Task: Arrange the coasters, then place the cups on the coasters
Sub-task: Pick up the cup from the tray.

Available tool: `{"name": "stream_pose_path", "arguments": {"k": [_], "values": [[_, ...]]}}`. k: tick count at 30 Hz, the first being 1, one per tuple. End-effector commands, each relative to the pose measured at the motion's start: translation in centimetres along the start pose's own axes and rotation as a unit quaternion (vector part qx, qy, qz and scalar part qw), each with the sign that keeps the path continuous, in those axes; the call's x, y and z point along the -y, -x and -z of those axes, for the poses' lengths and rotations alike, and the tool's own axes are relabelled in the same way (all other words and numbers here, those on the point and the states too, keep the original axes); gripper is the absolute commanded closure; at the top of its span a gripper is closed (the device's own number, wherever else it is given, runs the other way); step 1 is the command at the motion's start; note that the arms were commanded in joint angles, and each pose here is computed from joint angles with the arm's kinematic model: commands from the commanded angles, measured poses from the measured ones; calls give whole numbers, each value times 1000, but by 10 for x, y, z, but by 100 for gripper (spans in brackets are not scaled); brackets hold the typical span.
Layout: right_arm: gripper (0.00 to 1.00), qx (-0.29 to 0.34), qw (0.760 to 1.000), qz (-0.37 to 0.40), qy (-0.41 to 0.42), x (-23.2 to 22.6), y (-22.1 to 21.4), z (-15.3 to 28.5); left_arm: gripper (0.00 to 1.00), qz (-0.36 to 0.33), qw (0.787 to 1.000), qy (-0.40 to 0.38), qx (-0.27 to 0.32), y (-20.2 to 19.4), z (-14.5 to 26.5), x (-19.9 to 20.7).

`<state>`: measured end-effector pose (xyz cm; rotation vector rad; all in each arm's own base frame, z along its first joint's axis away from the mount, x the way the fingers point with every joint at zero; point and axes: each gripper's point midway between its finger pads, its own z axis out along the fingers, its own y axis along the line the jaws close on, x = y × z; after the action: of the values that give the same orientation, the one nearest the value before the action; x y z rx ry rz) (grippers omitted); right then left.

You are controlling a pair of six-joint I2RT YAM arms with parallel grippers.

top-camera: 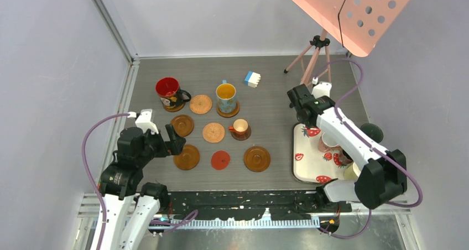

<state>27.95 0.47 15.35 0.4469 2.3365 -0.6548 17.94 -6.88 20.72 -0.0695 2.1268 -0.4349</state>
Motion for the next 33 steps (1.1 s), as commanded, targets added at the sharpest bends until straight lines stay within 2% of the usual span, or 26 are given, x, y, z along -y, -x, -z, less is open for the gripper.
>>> {"name": "stream_pose_path", "arguments": {"k": [1, 6, 18, 22, 28, 33], "values": [[42, -7, 995, -93, 27, 7, -9, 5, 1, 0, 1000, -9, 12, 5, 0, 4], [42, -12, 994, -106, 34, 12, -19, -1, 1, -2, 1000, -16, 13, 5, 1, 7], [43, -68, 990, -111, 60, 6, -46, -34, 1, -4, 1000, -13, 13, 5, 1, 6], [49, -72, 990, -108, 61, 7, -49, -38, 1, -3, 1000, -13, 12, 4, 1, 6], [67, -64, 990, -101, 69, 7, -42, -35, 1, -3, 1000, -19, 2, 2, -2, 8], [69, -67, 991, -96, 71, 6, -41, -34, 1, -2, 1000, -18, 0, 2, -3, 8]]}}
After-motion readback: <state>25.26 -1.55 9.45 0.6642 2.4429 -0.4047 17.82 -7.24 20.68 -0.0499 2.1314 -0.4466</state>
